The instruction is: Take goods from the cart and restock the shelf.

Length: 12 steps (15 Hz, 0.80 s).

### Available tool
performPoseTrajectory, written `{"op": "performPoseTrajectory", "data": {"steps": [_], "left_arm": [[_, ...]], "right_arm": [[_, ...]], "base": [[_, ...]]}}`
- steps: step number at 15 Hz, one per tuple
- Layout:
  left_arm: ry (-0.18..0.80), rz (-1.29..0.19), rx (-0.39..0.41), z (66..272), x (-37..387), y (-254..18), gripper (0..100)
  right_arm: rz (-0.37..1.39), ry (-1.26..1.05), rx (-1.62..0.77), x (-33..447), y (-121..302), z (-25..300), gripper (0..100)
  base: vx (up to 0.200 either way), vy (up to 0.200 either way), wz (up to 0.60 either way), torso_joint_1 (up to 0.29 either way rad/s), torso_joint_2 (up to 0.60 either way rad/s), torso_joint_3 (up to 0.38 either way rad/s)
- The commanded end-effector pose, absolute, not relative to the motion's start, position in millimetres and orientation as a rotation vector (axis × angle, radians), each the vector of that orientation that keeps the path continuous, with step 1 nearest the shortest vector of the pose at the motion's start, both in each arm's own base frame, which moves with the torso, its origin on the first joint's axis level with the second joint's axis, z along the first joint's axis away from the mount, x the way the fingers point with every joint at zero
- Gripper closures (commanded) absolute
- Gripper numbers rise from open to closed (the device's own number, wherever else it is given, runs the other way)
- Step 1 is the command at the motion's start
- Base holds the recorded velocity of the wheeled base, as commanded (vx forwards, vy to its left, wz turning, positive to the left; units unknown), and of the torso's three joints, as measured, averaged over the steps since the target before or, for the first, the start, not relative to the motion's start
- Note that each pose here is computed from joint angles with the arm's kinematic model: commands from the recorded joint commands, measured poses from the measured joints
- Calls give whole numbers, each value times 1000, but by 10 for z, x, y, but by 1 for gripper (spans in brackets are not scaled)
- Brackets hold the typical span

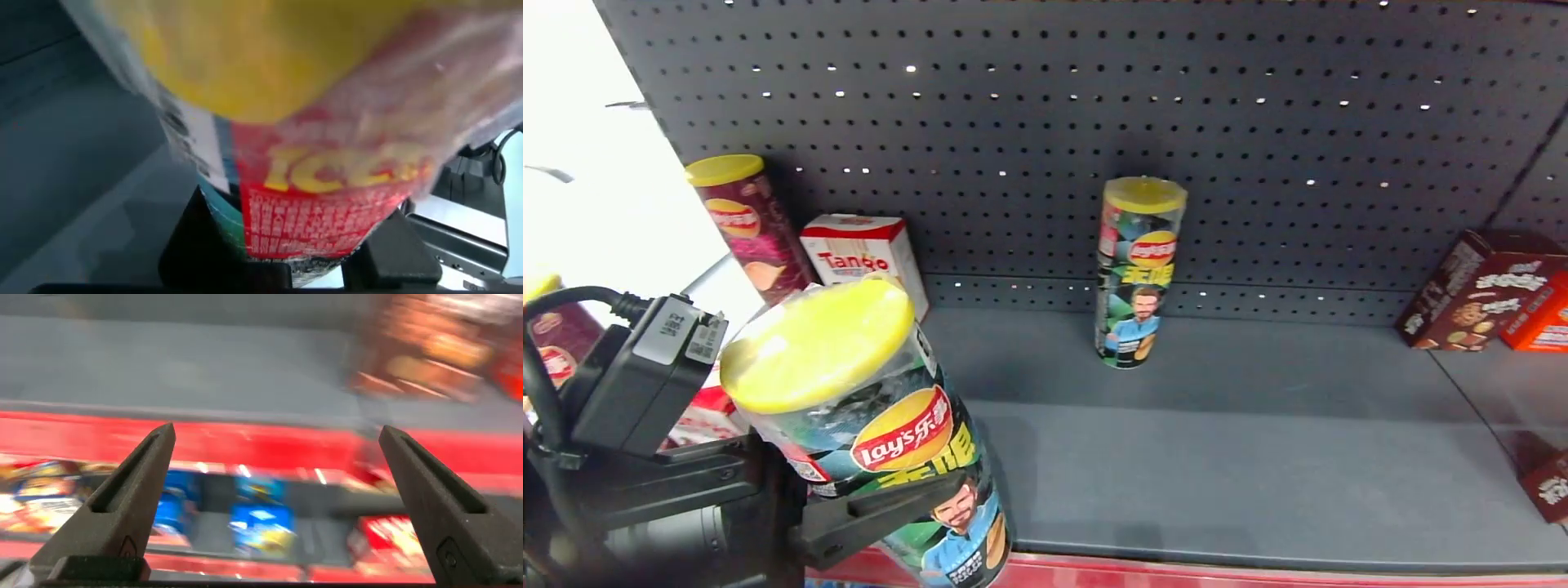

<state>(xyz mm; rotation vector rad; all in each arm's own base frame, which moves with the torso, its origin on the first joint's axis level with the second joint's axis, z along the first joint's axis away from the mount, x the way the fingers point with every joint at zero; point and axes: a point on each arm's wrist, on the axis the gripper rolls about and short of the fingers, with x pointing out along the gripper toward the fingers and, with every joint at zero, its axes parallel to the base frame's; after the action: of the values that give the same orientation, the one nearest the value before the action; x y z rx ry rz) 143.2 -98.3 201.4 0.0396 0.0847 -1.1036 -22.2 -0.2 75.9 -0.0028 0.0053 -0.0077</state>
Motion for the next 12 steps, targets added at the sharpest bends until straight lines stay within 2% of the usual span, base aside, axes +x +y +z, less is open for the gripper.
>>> {"op": "performPoseTrajectory", "data": {"steps": [1, 9, 12], "left_arm": [[89, -1100, 39, 2002, 1431, -978, 100], [91, -1092, 38, 1953, 1329, -901, 100], [58, -1092, 41, 2030, 1343, -912, 100]], "right_arm": [[-8, 6, -3, -221, -2, 760, 0], [-9, 6, -2, -221, -1, 760, 0], [-8, 8, -3, -222, -2, 761, 0]], "base": [[0, 0, 0, 0, 0, 0], [0, 0, 0, 0, 0, 0], [0, 0, 0, 0, 0, 0]]}}
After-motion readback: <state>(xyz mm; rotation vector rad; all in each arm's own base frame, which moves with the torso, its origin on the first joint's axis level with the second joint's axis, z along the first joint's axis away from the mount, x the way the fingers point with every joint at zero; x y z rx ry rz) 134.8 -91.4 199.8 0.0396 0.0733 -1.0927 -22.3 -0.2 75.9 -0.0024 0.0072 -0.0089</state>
